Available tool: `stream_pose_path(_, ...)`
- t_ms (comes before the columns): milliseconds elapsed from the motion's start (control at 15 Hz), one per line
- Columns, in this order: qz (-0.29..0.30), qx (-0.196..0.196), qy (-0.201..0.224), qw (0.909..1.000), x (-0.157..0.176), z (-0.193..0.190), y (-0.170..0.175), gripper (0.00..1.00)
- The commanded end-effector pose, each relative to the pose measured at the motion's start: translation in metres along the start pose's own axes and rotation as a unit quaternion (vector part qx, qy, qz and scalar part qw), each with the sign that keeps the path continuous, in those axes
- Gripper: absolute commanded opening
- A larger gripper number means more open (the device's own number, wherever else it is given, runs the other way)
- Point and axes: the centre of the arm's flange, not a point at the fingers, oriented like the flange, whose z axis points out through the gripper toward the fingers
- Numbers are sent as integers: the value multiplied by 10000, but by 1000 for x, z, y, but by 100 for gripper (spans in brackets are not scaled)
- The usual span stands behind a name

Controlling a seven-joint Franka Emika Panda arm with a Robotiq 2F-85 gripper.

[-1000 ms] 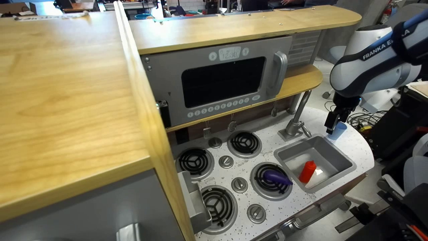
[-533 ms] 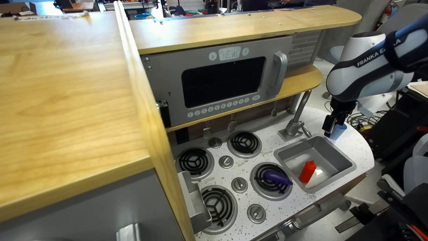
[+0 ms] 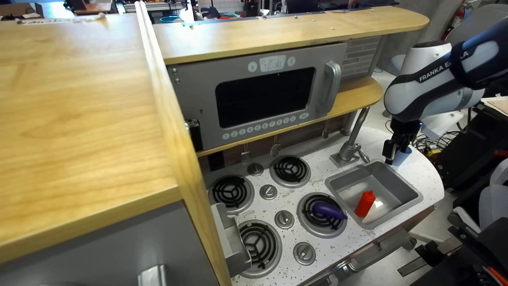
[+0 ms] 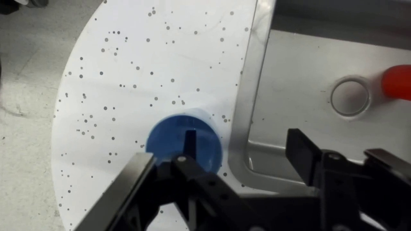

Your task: Move the cup slightly down on the sink counter

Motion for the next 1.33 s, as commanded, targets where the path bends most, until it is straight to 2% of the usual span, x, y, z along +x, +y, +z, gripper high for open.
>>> stream_pose_path(0,99,-58,-116,9999,11,1,8,42)
stream_pose_path(267,246,-106,-97,9996,12,-5,17,12)
stream_pose_path(400,359,-136,-91,9992,11,-12,23,0)
stream_pose_path(867,923,-164,-247,9953,-23,-17,48,1)
stream_pose_path(1067,952,-81,-315,9949,-37,-20,54,1)
stream_pose_path(1267,815,177,-395,9957,-50,-24,51,1)
